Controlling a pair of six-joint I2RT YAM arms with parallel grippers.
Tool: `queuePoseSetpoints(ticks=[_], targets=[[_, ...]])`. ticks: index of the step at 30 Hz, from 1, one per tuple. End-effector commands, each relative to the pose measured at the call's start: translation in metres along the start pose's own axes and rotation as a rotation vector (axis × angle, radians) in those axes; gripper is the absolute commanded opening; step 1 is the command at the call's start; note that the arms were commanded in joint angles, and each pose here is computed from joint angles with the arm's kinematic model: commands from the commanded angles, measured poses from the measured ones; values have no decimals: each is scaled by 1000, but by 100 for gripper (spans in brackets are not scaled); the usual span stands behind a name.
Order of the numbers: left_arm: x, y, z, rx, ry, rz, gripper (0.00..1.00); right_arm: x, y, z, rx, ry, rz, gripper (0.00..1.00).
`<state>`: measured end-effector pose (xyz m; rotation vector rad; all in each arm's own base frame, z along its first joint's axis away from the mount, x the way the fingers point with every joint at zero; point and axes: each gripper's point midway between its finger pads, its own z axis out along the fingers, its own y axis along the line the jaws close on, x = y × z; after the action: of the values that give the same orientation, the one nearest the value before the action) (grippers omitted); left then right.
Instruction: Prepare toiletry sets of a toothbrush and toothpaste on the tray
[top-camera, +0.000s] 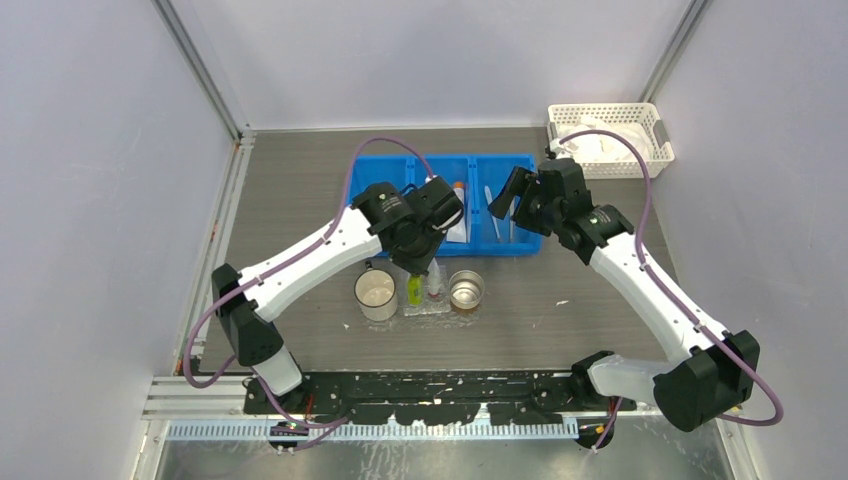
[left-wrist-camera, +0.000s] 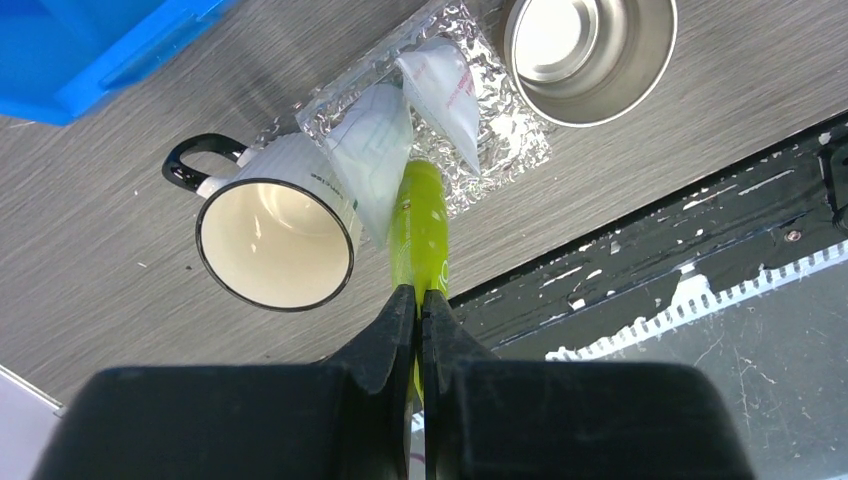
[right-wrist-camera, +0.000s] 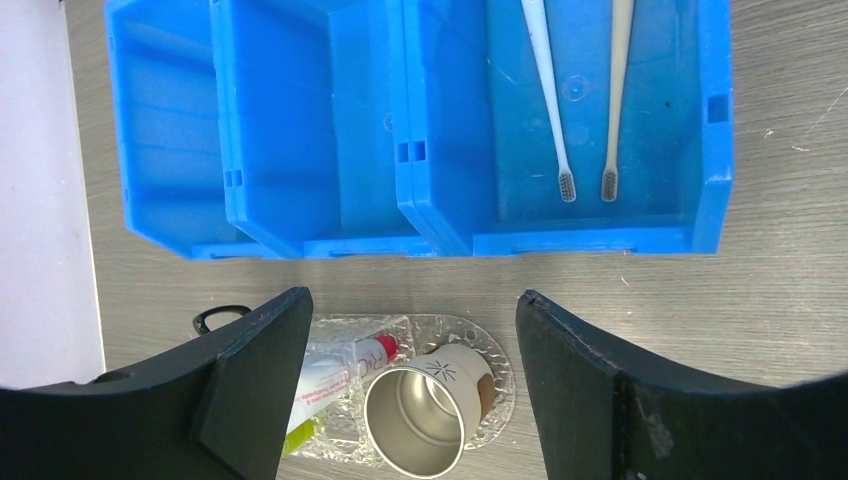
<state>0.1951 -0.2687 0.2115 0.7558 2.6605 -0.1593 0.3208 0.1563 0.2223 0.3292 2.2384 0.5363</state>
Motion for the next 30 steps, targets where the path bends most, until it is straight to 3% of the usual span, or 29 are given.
queuePoseSetpoints(ticks=[1,30], targets=[[-9,-2,-7,16,-67,-10,4,-10,8,-6,-46,-42,-3,80],[-3,-2,27,11,-107,-39,8,2,1,6,-44,-12,14,80]])
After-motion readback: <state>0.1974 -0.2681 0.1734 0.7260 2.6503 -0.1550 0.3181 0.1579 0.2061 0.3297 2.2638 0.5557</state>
